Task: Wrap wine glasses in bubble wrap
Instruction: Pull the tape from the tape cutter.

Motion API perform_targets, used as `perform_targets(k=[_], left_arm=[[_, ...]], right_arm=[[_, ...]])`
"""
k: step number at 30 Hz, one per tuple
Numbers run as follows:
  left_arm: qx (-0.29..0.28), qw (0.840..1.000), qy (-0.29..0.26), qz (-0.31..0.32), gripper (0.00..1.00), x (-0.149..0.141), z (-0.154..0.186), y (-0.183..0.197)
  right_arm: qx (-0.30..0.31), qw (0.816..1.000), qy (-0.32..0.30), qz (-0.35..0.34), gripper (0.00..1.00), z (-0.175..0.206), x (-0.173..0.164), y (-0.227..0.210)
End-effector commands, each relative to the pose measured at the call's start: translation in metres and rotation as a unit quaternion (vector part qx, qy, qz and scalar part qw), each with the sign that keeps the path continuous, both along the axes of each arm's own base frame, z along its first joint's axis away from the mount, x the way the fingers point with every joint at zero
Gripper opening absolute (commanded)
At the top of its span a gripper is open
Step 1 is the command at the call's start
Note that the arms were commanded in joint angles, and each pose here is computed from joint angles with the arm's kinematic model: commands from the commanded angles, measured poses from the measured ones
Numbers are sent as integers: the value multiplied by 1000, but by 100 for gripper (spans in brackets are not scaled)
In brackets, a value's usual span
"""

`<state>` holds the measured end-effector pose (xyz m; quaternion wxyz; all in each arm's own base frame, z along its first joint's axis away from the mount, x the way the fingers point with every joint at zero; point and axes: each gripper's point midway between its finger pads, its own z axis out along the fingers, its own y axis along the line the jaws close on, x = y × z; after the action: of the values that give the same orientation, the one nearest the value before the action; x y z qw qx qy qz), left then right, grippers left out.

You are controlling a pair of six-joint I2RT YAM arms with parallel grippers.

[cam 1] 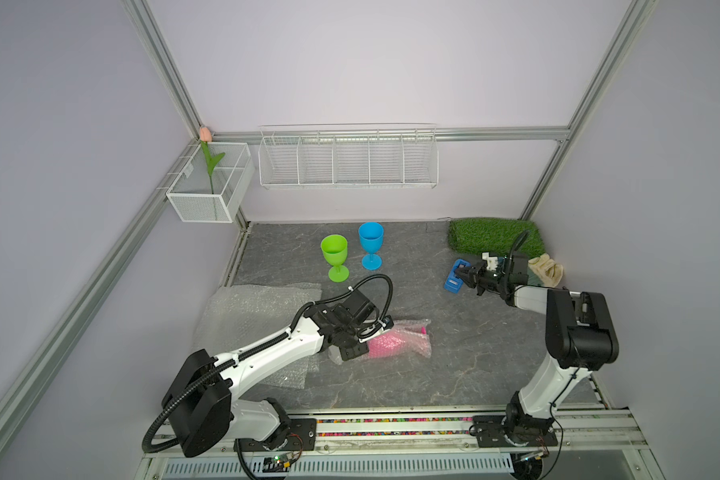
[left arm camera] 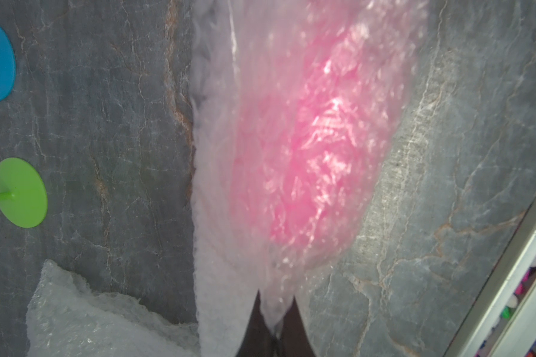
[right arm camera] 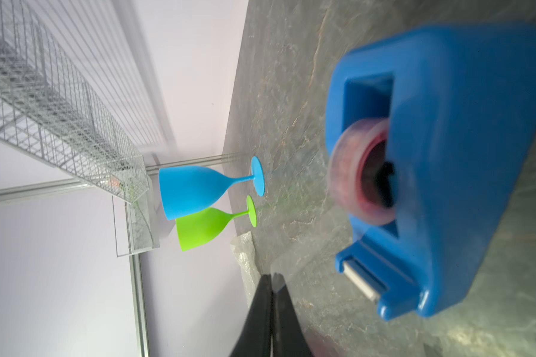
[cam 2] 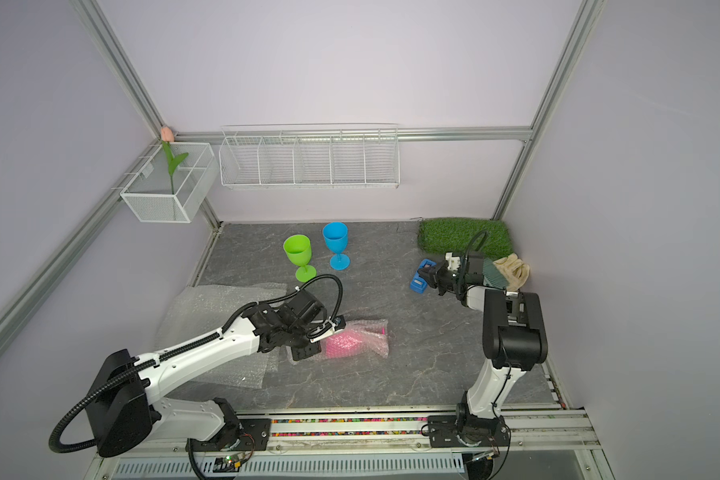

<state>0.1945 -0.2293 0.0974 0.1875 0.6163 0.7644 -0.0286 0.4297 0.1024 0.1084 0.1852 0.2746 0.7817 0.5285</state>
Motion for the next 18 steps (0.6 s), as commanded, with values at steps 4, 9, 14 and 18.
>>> perform_targets(k=[4, 9, 14, 18], left_arm=[[7, 1000, 18, -8, 0, -8, -6, 1], [6, 1000, 19, -9, 0, -9, -7, 0], [11, 1000, 21, -9, 0, -10, -10, 1], [12, 1000, 22, -10, 0, -10, -10, 1]], right_arm=[[4, 1000, 15, 14, 7, 5, -36, 23], [-6, 999, 33, 26, 7, -1, -68, 40], [-20, 998, 54, 40, 7, -17, -99, 59], [-20, 996, 66, 48, 7, -29, -114, 70]])
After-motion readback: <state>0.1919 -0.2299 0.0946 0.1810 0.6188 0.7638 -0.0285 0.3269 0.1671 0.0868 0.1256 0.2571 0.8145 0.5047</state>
